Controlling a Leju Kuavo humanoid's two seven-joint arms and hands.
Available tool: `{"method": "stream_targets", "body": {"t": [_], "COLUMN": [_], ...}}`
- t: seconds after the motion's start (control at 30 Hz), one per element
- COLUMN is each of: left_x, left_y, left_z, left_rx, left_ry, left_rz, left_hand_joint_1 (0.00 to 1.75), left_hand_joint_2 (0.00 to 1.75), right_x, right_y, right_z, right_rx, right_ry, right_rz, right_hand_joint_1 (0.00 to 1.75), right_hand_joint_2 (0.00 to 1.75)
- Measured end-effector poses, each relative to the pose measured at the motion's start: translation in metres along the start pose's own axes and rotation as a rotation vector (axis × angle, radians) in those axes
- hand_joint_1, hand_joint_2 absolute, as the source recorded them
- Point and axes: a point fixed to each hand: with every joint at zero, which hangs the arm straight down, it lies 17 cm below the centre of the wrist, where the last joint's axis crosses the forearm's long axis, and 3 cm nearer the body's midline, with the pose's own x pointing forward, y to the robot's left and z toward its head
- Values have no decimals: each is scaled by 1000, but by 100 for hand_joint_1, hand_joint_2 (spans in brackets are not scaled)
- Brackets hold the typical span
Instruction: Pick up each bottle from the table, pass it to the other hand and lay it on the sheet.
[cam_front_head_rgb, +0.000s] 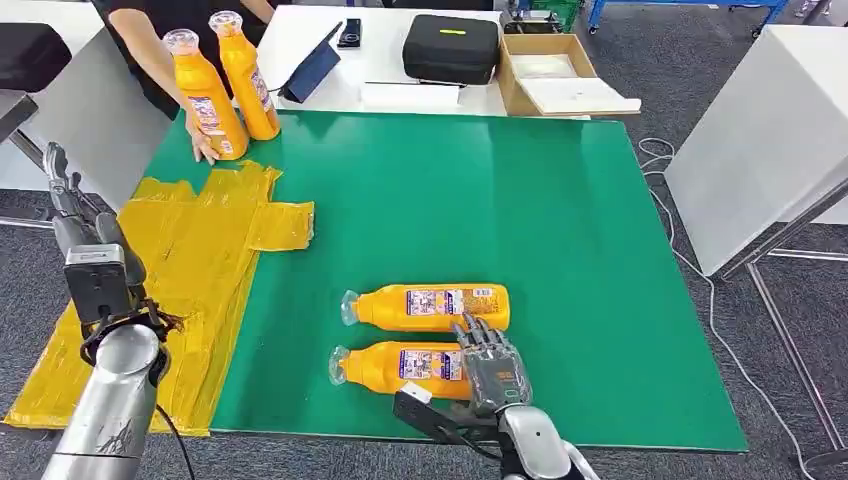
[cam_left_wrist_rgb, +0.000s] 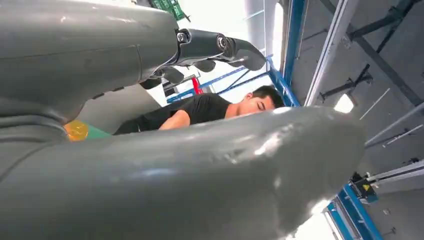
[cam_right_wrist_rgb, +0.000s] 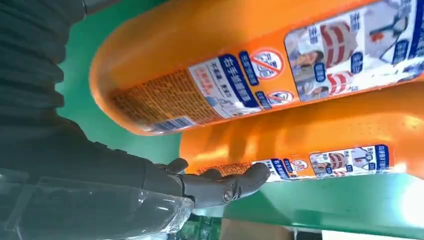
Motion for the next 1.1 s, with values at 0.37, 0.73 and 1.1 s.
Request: {"method": "stream_targets", "body": {"t": [0.37, 0.73, 1.1], "left_x": [-3, -3, -4], "left_y": [-2, 0, 4], "left_z": [1, 1, -3], "left_rx": [-5, 7, 38], "left_ry": [5, 5, 8], "left_rz": [-1, 4, 11], "left_hand_joint_1": [0, 0, 0], "left_hand_joint_2": [0, 0, 0], "right_x": [-7, -8, -12], "right_y": [8, 12, 30], "right_z": [-7, -8, -13], "right_rx": [25, 32, 105], "right_ry": [12, 5, 6], "right_rz": [8, 4, 16], "right_hand_joint_1": [0, 0, 0], "right_hand_joint_2": [175, 175, 175]}}
